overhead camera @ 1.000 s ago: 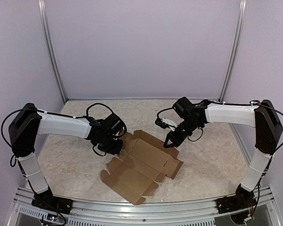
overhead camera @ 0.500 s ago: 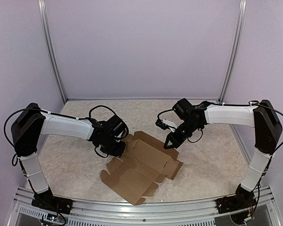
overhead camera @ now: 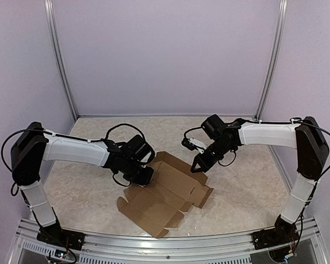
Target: Fold the paper box
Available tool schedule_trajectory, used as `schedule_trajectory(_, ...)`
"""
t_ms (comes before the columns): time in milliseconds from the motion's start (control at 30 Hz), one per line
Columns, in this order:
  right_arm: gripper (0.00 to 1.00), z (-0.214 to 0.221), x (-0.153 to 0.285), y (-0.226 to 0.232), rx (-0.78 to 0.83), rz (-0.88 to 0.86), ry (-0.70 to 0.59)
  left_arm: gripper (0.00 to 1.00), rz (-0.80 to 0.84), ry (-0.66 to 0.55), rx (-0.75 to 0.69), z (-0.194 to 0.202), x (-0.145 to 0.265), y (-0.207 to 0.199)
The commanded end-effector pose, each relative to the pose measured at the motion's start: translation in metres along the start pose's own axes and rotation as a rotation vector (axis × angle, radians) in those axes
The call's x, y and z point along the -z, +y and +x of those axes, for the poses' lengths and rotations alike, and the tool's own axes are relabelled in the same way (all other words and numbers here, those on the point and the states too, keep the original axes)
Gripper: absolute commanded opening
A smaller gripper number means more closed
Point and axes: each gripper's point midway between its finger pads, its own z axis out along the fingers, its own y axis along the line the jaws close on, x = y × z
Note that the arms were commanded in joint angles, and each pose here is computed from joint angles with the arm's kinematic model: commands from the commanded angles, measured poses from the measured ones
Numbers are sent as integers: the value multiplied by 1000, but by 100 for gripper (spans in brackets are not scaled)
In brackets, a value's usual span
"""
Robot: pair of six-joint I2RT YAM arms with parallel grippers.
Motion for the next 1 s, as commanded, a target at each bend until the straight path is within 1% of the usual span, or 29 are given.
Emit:
schedule_trajectory(0,0,1,-5,-8,-14,18,-7,0,61,-11,-12,-2,4,-20)
schedule_trajectory(200,0,2,-6,-9,-45,23,-5,0,54,4,-15,3,-5,-21)
schedule_trajectory(500,0,6,-5,-8,-35,18,-8,0,-33,32,7,11,-25,-6)
schedule_trajectory(700,0,7,0,-4,-23,15,-21,0,-61,55,12,15,-39,-1)
schedule_trajectory(800,0,8,3,-2,-17,14,-30,0,-53,50,12,14,-38,-3)
schedule_trajectory(967,0,4,12,-3,56,43,-54,0,-27,-3,-6,-5,-16,-12)
